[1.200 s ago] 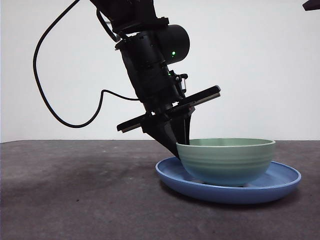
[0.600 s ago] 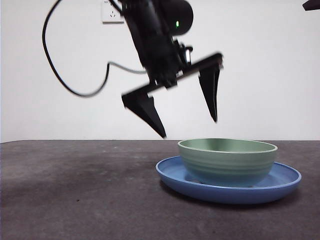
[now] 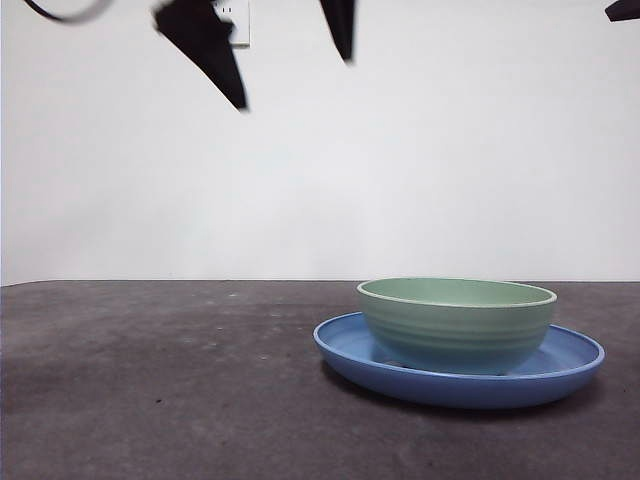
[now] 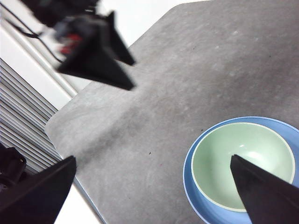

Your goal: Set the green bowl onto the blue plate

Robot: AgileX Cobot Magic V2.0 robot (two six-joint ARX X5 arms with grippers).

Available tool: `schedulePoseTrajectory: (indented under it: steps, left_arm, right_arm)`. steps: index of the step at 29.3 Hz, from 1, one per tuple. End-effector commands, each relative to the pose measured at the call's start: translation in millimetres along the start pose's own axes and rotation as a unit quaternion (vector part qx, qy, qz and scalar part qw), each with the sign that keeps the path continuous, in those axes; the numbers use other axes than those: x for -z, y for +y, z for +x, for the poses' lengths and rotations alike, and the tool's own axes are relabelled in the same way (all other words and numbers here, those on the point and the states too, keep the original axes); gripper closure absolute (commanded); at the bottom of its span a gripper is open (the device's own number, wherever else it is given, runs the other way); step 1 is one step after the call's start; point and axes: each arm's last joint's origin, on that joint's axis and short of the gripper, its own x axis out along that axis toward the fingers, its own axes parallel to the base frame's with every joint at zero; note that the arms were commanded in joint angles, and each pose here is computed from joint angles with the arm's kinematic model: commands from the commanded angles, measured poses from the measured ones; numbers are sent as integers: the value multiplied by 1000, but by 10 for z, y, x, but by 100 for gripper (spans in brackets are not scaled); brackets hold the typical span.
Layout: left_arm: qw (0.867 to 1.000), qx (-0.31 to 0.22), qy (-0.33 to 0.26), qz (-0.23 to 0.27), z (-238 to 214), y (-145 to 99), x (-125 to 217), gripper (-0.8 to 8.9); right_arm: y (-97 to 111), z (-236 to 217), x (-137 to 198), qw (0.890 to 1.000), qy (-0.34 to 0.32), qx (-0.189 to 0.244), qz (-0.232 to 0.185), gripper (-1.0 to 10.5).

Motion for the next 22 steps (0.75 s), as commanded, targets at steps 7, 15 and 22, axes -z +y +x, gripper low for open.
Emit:
schedulePoseTrajectory:
  steps: [7, 15, 22]
  left_arm:
    - [996, 12, -80, 46, -545, -45, 512, 211]
    - [985, 22, -164, 56, -603, 81, 1302, 211]
    - [974, 29, -218, 62, -359, 219, 1955, 212]
  right_arm:
    - [35, -16, -51, 1000, -8, -5, -4, 342]
    - [34, -16, -51, 1000, -8, -4, -4, 342]
    - [34, -16, -51, 1000, -8, -4, -4, 342]
